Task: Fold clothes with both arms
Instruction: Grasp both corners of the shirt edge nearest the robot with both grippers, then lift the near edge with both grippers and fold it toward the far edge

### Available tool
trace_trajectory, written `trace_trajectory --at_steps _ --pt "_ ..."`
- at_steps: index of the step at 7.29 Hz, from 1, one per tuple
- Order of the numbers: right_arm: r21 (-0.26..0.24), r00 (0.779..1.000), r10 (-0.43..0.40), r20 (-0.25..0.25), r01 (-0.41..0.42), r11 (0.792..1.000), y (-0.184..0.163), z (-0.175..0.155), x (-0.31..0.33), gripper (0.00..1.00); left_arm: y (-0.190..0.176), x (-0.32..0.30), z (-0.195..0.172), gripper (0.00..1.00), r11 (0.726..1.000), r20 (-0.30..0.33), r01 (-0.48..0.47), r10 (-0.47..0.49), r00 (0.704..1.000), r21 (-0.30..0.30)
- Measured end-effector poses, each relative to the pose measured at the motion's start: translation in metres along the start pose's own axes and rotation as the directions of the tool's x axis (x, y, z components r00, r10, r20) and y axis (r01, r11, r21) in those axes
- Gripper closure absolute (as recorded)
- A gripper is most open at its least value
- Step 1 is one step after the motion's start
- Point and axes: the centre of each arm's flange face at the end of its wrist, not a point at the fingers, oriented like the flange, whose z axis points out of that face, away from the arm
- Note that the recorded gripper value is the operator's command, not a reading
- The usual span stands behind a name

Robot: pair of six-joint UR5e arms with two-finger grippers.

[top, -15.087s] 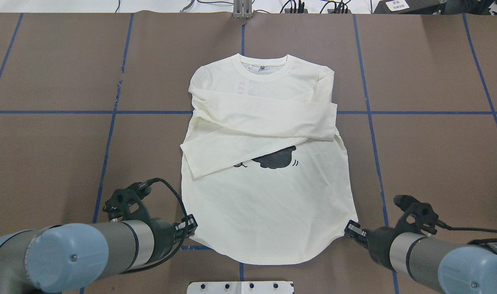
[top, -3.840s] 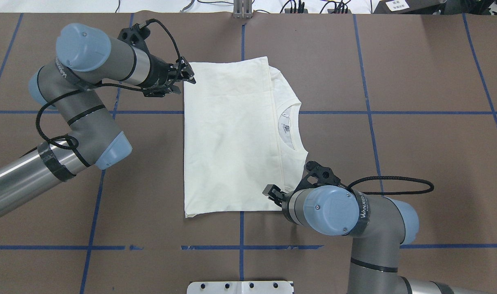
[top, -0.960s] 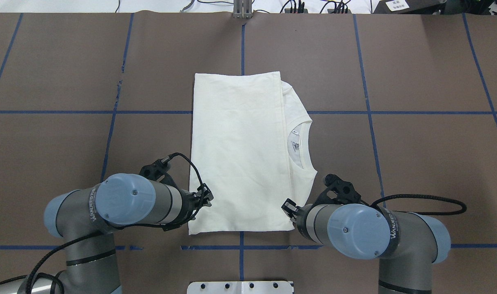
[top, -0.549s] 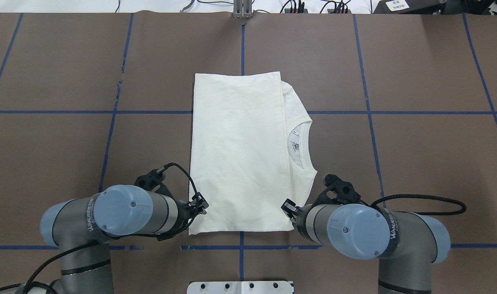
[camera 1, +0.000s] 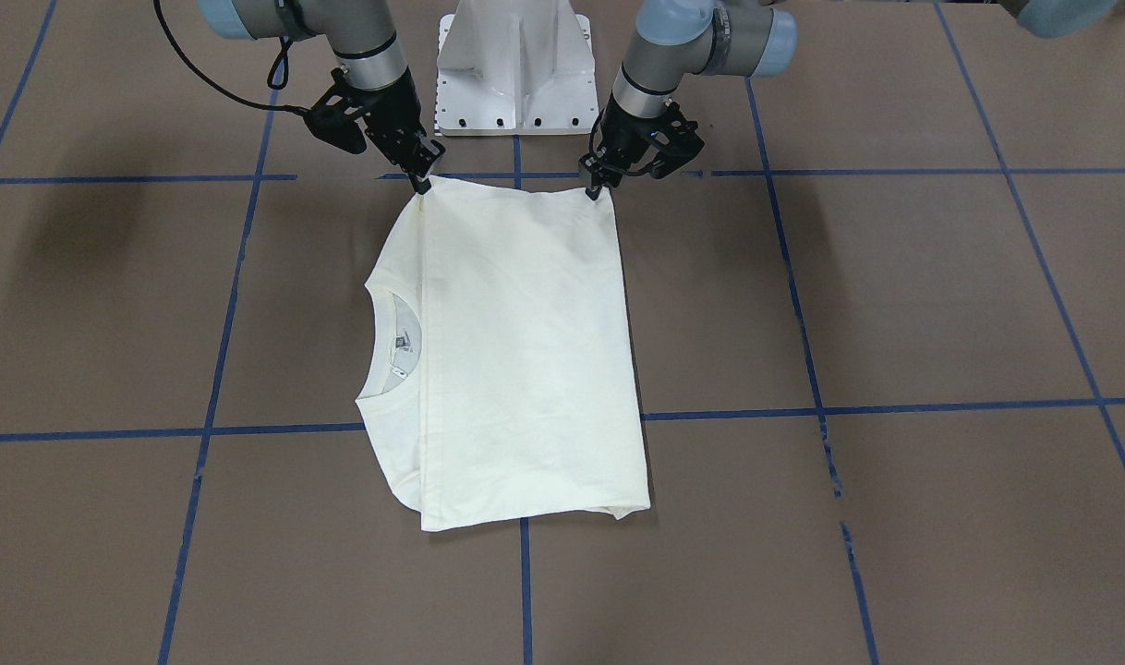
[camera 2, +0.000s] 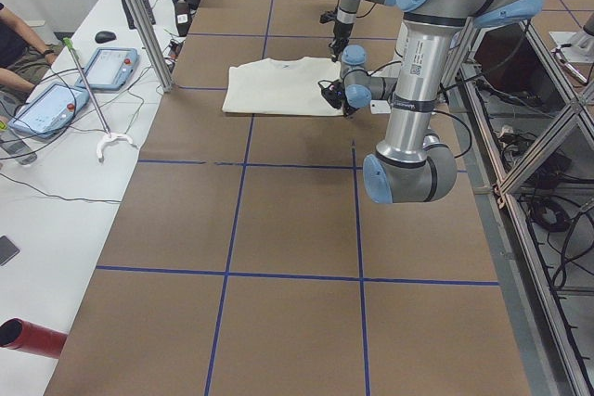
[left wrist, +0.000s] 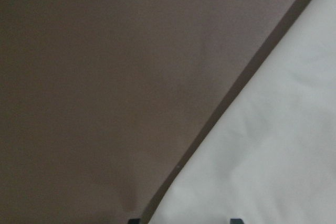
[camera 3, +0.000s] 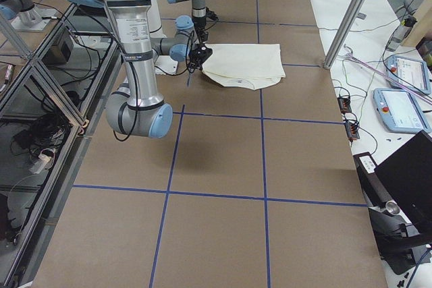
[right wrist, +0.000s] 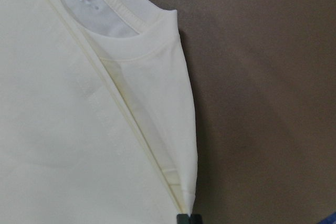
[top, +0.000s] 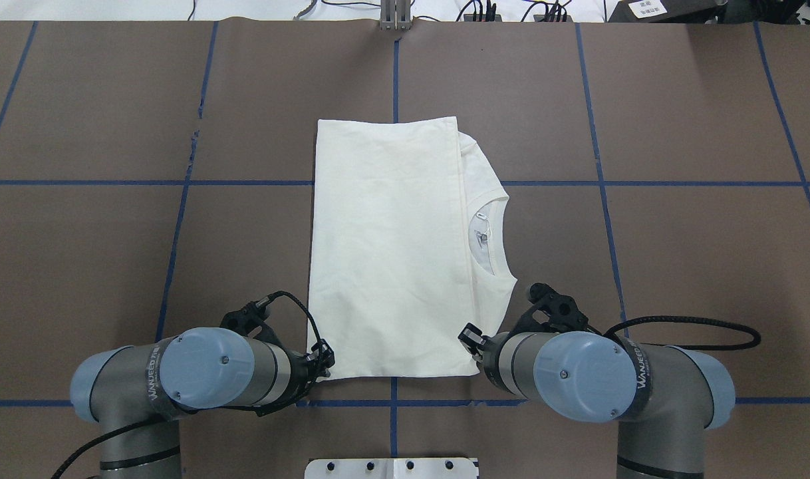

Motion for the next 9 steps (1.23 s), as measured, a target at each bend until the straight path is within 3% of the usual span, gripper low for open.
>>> trace_trajectory --at_steps 1,5,7,9 --pt "0.000 1.000 0.000 0.001 0.000 1.000 0.000 0.000 0.000 1.00 0.001 -0.001 0.002 1.00 1.000 0.004 0.006 -0.006 1.000 0.000" --pt "-0.001 1.000 0.002 0.004 -0.002 1.000 -0.001 -0.002 -0.001 1.00 0.004 0.001 -0.011 1.00 1.000 -0.016 0.011 -0.011 1.000 -0.013" --pt "-0.010 1.000 0.003 0.021 -0.003 1.000 -0.003 -0.016 0.001 1.00 0.014 0.000 -0.057 1.00 0.998 -0.079 0.022 -0.026 0.997 -0.059" --pt "-0.036 0.998 0.009 0.068 -0.007 0.999 -0.013 -0.063 0.013 1.00 0.029 -0.001 -0.127 1.00 0.991 -0.167 0.033 -0.055 0.984 -0.133"
